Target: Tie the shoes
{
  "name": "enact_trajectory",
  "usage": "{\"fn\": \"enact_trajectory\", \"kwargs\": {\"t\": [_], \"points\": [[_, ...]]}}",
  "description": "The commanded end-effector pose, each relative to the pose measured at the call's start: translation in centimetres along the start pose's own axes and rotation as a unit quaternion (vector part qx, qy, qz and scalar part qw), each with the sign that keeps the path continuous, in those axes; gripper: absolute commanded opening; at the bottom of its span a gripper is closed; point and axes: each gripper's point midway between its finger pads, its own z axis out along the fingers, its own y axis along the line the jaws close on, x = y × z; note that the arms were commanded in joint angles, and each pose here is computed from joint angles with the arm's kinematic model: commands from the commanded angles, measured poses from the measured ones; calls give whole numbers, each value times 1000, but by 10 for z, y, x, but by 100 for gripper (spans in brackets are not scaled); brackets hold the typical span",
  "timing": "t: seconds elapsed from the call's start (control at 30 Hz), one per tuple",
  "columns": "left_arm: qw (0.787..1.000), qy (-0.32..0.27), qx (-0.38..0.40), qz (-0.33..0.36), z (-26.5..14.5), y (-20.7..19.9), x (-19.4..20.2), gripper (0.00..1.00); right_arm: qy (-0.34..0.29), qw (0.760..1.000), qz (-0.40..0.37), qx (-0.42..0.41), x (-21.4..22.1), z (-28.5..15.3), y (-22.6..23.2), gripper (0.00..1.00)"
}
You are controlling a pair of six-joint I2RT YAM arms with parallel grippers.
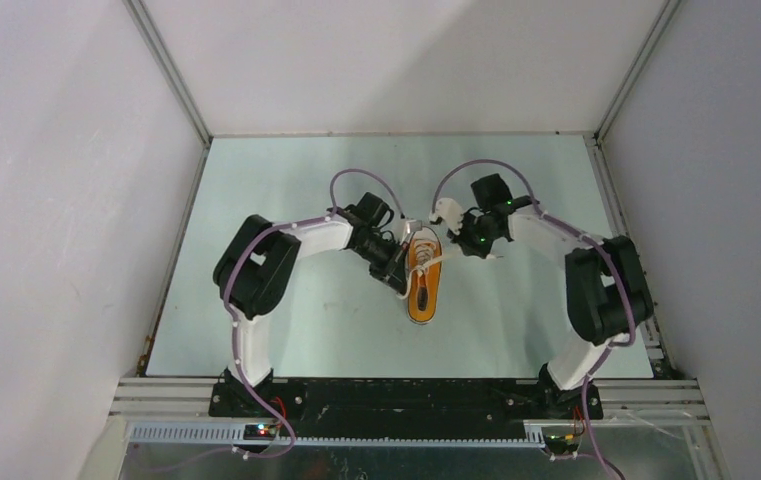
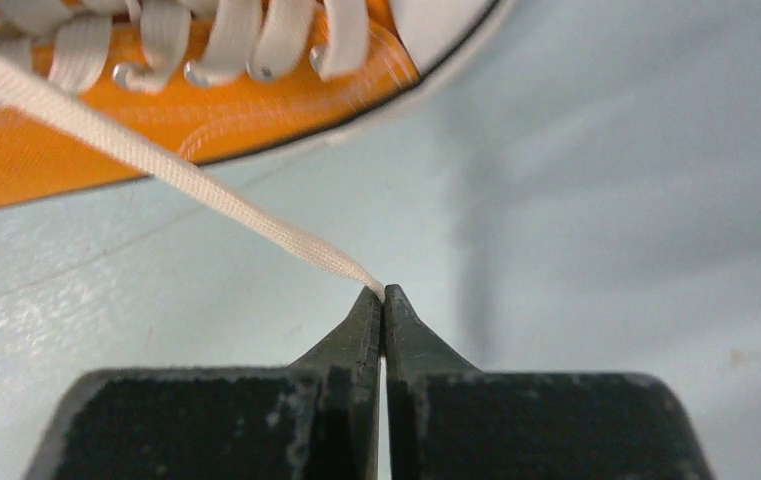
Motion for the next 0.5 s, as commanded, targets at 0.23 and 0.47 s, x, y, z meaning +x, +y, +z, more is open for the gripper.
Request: {"fn": "enact_trajectory", "kwargs": {"t": [0.23,0.47], "points": [[938,-65,-339,10,-103,81,-1,0,37,985,167,35,61,-75,-10,0],[889,-39,-456,-13,-130,114,35,0,59,965,248,63,97,-93,-20,0]]}}
